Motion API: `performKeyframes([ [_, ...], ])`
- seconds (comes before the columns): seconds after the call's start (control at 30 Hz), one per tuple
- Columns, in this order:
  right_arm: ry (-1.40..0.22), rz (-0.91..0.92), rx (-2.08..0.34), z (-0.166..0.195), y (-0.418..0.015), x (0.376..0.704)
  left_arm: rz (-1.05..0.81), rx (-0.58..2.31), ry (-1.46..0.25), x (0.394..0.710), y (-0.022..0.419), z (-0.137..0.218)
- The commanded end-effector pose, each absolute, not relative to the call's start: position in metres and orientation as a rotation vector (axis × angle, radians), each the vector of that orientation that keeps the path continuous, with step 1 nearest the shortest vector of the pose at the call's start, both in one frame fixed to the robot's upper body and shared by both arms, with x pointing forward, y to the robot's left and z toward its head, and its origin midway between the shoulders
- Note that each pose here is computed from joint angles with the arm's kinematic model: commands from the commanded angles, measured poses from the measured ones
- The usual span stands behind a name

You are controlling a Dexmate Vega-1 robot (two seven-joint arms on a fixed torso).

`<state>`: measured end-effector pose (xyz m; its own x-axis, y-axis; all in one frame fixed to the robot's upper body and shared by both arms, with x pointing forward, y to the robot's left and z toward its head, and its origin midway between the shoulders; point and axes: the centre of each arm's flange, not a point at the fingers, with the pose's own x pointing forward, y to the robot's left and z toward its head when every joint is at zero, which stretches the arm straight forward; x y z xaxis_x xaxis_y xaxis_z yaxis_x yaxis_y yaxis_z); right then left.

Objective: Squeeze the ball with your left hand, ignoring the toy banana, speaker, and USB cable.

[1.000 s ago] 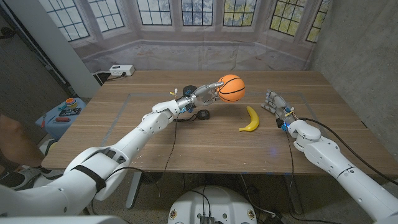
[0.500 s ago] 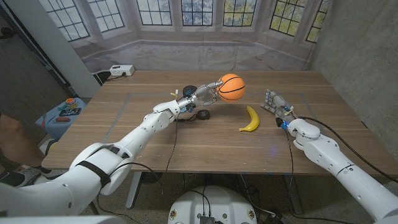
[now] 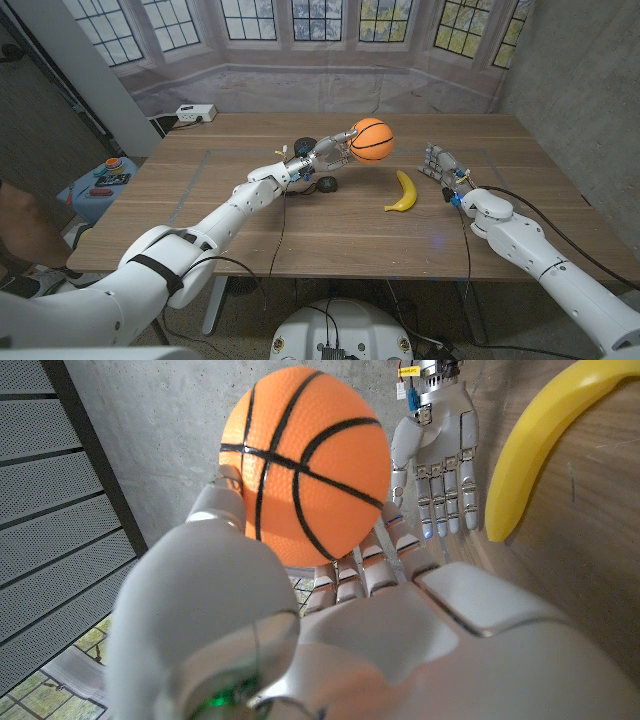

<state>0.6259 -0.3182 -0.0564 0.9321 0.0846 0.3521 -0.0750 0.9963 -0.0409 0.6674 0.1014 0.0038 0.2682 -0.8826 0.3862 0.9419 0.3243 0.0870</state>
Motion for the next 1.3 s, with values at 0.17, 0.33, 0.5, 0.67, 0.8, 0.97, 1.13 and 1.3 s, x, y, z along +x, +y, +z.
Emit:
performKeyframes([
  [0.17,-0.353,0.092,-0.034,-0.056,-0.315,0.63,-1.218,-0.222,-0.393,0.669,0.103,-0.002],
  [0.33,-0.352,0.096,-0.036,-0.056,-0.314,0.63,-1.207,-0.252,-0.384,0.668,0.104,-0.005],
  [0.5,-0.353,0.097,-0.036,-0.057,-0.314,0.63,-1.186,-0.266,-0.382,0.667,0.105,-0.006],
  [0.67,-0.352,0.1,-0.038,-0.058,-0.313,0.629,-1.125,-0.275,-0.371,0.665,0.109,-0.009],
  [0.8,-0.351,0.104,-0.039,-0.058,-0.311,0.629,-1.069,-0.299,-0.354,0.663,0.113,-0.011],
  [0.97,-0.35,0.11,-0.039,-0.058,-0.308,0.63,-1.042,-0.312,-0.337,0.662,0.118,-0.013],
  [1.13,-0.349,0.114,-0.043,-0.057,-0.305,0.631,-1.023,-0.319,-0.338,0.661,0.122,-0.014],
  [1.3,-0.35,0.116,-0.045,-0.056,-0.302,0.632,-1.003,-0.327,-0.333,0.661,0.127,-0.015],
])
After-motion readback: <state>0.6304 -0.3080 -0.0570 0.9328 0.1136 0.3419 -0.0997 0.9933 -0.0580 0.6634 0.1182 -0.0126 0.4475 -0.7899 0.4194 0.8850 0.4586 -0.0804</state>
